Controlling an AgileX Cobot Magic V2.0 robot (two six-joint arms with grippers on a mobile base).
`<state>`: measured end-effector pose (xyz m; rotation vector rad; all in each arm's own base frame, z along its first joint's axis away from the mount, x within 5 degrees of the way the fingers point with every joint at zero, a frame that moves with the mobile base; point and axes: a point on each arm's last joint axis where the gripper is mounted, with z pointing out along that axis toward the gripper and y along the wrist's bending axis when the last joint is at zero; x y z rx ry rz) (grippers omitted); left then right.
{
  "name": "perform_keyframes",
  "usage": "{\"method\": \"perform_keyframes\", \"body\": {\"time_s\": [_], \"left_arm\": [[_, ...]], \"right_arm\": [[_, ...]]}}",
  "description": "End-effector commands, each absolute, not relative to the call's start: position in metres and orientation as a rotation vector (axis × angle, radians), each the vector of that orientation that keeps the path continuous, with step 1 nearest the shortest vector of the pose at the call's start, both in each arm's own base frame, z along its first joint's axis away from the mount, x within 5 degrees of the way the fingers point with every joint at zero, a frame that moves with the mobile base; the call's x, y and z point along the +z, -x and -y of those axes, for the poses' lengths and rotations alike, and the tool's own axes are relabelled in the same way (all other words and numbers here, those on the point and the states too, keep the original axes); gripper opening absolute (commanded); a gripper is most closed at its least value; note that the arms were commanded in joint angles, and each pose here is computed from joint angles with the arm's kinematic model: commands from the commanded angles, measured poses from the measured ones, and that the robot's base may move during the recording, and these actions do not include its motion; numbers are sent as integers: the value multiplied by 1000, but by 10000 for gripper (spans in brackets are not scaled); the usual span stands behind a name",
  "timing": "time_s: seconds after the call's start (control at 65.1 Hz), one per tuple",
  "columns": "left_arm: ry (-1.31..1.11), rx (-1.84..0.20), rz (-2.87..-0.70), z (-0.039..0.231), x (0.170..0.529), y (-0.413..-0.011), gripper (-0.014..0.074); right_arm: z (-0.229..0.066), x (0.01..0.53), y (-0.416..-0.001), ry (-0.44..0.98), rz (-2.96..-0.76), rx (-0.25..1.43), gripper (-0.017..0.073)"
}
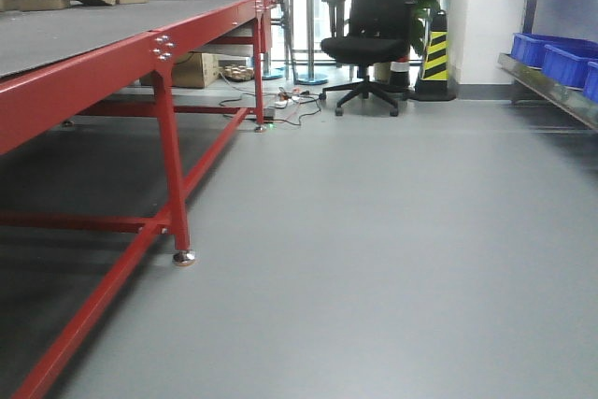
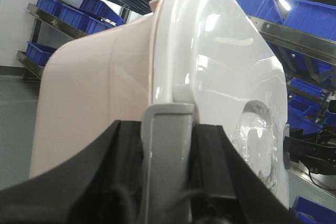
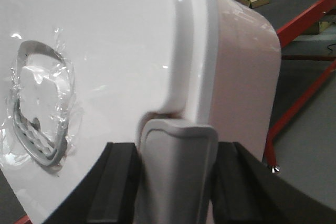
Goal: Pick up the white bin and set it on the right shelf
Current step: 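Drive the base away from the table while holding the bin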
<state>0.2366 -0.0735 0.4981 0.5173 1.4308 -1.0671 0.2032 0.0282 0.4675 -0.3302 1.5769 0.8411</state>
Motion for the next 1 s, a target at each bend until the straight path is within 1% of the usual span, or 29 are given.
{"method": "perform_keyframes", "body": {"time_s": [0.0,0.984], "left_arm": [[-866,-1225,-1332,95,509,-194,-126],[-866,-1225,-1332,95,509,-194,-126]], "right_arm": [[-57,497,-157,623,-1366,1148,119],[-57,497,-157,623,-1366,1148,119]]}}
